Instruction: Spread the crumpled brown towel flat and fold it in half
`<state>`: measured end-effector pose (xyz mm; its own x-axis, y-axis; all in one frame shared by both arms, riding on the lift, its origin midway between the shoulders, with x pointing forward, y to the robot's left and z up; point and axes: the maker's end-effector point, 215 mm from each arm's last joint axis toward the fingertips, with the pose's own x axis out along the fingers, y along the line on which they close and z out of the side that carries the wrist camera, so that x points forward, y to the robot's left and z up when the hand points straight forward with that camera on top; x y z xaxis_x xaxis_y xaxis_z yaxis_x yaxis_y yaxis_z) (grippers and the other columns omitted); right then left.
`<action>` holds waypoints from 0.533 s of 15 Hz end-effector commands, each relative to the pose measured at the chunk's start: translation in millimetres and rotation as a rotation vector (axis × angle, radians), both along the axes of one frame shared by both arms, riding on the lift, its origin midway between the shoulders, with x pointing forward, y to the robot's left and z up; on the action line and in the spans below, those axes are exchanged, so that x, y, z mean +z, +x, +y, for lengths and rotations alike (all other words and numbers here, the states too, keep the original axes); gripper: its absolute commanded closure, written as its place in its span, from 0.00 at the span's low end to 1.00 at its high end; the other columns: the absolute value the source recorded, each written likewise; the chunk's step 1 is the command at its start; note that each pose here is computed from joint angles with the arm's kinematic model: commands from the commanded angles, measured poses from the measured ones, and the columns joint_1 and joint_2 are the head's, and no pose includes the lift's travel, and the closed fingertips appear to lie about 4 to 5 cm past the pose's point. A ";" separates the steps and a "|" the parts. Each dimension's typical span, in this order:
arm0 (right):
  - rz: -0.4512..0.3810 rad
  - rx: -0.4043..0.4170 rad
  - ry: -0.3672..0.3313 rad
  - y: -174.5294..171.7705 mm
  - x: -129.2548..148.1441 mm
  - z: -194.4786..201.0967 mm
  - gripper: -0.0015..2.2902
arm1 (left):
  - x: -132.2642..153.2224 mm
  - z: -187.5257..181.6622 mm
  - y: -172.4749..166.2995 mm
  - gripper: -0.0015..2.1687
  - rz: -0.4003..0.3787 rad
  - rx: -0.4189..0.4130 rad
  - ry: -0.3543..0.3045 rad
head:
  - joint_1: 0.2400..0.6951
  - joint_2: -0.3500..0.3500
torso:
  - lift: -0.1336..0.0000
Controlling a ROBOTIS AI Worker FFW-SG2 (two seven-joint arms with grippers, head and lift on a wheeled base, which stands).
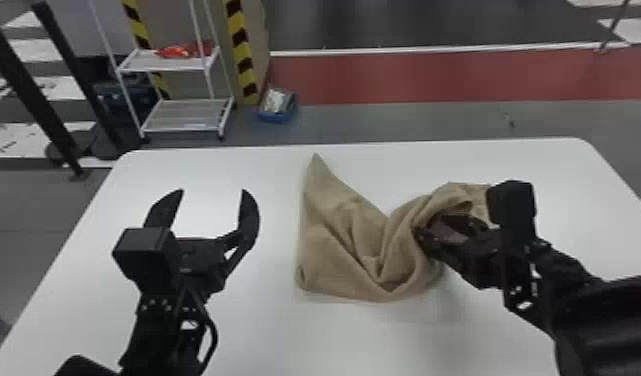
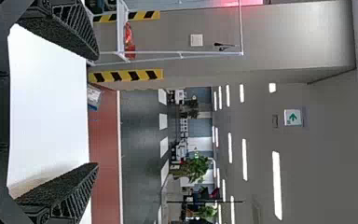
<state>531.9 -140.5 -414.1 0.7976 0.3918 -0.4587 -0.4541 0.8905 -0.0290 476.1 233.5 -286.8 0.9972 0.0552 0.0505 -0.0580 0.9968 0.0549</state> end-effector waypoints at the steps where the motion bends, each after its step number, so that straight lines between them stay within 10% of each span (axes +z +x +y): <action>1: 0.050 -0.001 -0.006 -10.2 -12.3 0.0 0.25 | 0.7 -1.1 0.0 0.03 -0.001 -0.002 -0.001 | 1.00 0.64 | 0.07; 8: 0.064 -0.025 -0.023 -28.8 -23.3 -22.0 0.26 | -1.5 -1.4 0.4 0.03 0.002 -0.004 -0.004 | 1.00 0.64 | 0.07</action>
<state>504.6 -154.4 -436.6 0.7703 0.3772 -0.5142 -0.4432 0.8964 -0.0064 476.5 232.4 -288.3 0.9975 0.0515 0.0477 -0.0540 0.9972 0.0522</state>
